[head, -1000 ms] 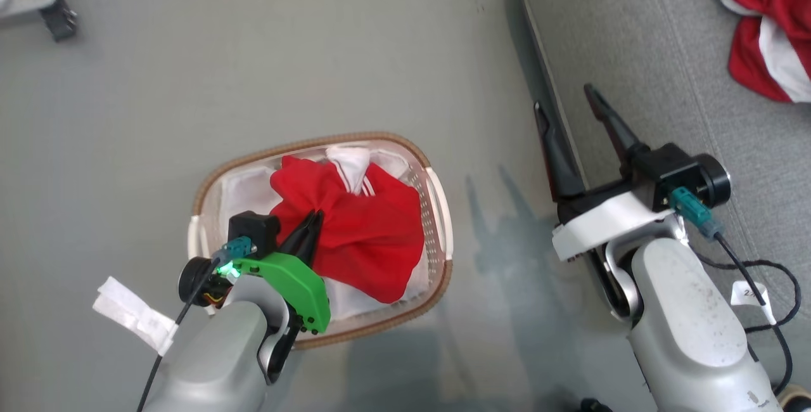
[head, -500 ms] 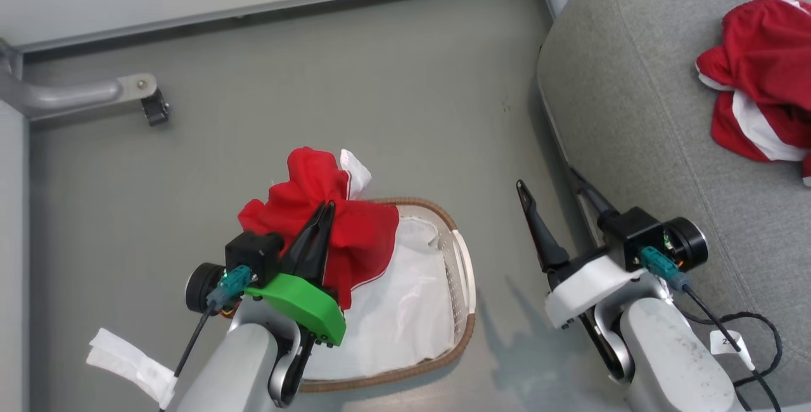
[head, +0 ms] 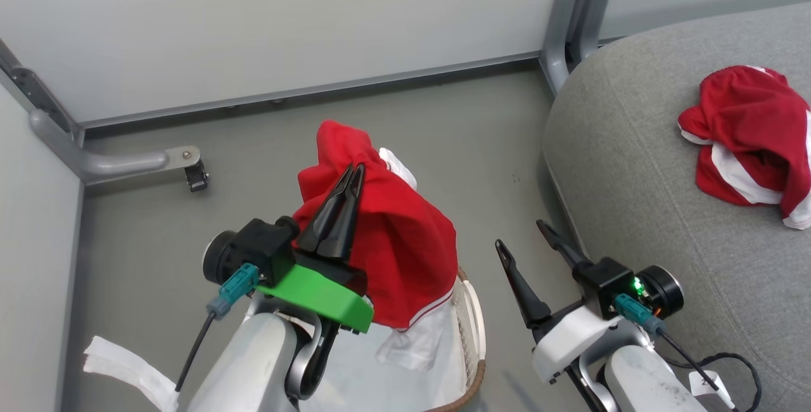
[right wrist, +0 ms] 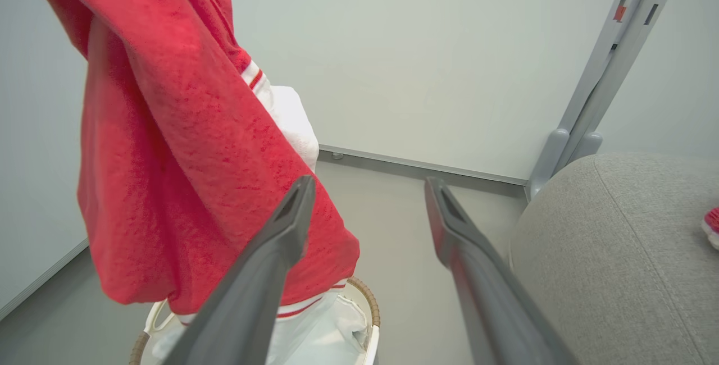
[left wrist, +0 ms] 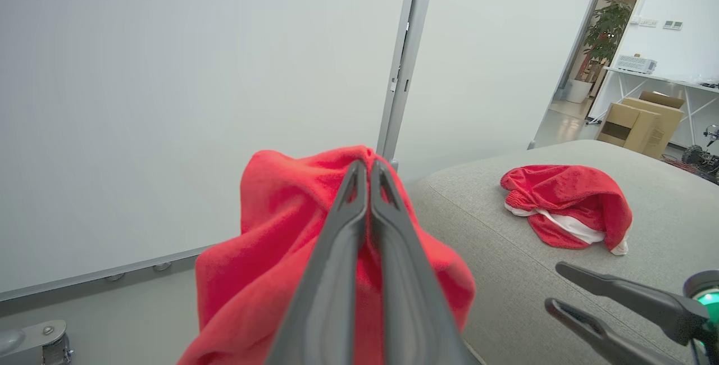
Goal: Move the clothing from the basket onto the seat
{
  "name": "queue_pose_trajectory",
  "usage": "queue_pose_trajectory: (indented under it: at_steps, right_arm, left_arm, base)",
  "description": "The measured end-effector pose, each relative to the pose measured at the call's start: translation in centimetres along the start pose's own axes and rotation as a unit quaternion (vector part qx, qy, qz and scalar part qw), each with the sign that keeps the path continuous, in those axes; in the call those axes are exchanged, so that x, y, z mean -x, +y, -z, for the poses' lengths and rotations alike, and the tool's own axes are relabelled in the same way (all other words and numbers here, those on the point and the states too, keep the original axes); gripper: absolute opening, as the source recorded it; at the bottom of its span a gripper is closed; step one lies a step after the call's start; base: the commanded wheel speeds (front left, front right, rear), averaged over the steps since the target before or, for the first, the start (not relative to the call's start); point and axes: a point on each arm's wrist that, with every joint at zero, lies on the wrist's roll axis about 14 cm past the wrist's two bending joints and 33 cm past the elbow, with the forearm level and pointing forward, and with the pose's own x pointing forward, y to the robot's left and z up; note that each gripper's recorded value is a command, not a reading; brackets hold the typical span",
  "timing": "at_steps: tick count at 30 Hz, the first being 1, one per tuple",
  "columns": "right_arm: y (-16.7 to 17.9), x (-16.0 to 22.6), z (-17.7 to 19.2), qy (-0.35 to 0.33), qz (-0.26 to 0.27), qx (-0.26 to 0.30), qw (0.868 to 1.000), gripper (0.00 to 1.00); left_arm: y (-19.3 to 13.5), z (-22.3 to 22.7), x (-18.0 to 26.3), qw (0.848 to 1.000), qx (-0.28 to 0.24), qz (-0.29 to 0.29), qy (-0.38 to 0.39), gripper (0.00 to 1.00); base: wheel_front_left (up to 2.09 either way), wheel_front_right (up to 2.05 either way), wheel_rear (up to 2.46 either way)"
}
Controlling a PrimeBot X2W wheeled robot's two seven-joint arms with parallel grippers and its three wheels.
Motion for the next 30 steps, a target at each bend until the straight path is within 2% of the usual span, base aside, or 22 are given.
queue_pose_trajectory:
  at_steps: [7, 15, 21, 24, 25, 26, 27, 30]
  right_arm:
    - [2.0, 0.1, -1.9, -0.028, -0.027, 0.001, 0.999, 1.00]
    - [6.6, -1.6, -4.3, -0.061, -0.112, 0.024, 0.992, 1.00]
    - [9.6, -3.0, -2.9, -0.037, -0.167, 0.042, 0.984, 1.00]
    - [10.3, -3.6, -2.2, -0.023, -0.176, 0.035, 0.983, 0.98]
    - [10.2, -3.8, -1.9, -0.018, -0.174, 0.031, 0.984, 0.48]
    - [10.2, -4.0, -1.7, -0.014, -0.173, 0.026, 0.984, 0.13]
    - [10.3, -4.1, -1.5, -0.012, -0.174, 0.023, 0.984, 0.00]
    - [10.2, -4.6, -1.4, -0.010, -0.169, 0.010, 0.986, 0.00]
  left_arm:
    - [-2.5, -2.8, -0.1, 0.999, -0.014, 0.032, -0.039, 0.00]
    - [-3.3, -3.2, 0.1, 0.998, -0.014, 0.043, -0.047, 0.00]
    - [-4.0, -3.0, 0.5, 0.998, -0.014, 0.051, -0.044, 0.00]
    - [-4.3, -2.9, 0.8, 0.998, -0.006, 0.051, -0.042, 0.00]
    - [-4.3, -2.9, 0.9, 0.998, -0.003, 0.050, -0.042, 0.00]
    - [-4.3, -2.9, 1.0, 0.998, 0.000, 0.048, -0.042, 0.00]
    - [-4.1, -2.9, 1.1, 0.998, 0.001, 0.046, -0.042, 0.00]
    - [-3.5, -2.9, 1.3, 0.998, 0.002, 0.036, -0.042, 0.00]
  base:
    - [0.00, 0.00, 0.00]
    - [0.00, 0.00, 0.00]
    - [0.00, 0.00, 0.00]
    - [0.00, 0.00, 0.00]
    - [0.00, 0.00, 0.00]
    - [0.00, 0.00, 0.00]
    - [0.00, 0.00, 0.00]
    - [0.00, 0.00, 0.00]
